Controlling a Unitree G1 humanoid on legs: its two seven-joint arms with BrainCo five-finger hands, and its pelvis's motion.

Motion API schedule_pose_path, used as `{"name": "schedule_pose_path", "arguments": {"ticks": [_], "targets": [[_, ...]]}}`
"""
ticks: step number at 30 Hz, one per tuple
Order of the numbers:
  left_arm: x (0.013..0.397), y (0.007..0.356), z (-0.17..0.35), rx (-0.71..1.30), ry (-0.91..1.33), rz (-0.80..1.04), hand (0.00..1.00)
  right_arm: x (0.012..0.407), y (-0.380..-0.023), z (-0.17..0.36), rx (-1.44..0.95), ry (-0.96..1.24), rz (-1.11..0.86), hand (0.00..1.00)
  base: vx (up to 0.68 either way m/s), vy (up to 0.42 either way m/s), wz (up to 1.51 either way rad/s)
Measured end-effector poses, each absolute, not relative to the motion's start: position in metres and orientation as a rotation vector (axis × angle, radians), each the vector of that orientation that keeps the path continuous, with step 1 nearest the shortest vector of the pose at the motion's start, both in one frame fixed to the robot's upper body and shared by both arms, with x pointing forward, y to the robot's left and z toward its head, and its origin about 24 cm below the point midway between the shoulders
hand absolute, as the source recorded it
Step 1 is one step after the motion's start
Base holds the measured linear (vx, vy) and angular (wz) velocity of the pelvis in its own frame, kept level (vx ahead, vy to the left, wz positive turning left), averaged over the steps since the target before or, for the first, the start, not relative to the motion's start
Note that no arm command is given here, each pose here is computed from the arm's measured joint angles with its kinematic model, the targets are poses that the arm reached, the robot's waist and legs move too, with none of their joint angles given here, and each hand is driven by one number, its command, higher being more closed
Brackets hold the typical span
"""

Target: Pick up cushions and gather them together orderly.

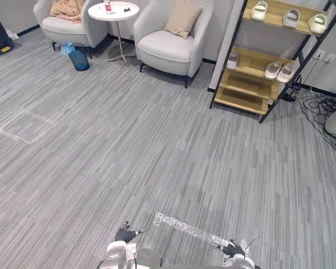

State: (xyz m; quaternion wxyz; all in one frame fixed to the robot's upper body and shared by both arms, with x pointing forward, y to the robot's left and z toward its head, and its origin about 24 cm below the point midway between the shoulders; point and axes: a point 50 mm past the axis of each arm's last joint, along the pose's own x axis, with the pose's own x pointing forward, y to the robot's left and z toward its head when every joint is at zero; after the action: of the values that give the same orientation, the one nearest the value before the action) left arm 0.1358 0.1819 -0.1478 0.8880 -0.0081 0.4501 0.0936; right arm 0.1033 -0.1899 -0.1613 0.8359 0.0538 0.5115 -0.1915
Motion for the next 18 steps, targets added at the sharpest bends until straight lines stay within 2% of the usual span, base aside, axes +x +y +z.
{"name": "schedule_pose_path", "arguments": {"ticks": [18], "targets": [[0.132, 0.178, -0.150, 0.026, 0.954, 0.137, 0.00, 0.096, -0.204, -0.162, 0.095, 1.099, -0.439, 0.00, -0.07, 0.001, 0.00]]}}
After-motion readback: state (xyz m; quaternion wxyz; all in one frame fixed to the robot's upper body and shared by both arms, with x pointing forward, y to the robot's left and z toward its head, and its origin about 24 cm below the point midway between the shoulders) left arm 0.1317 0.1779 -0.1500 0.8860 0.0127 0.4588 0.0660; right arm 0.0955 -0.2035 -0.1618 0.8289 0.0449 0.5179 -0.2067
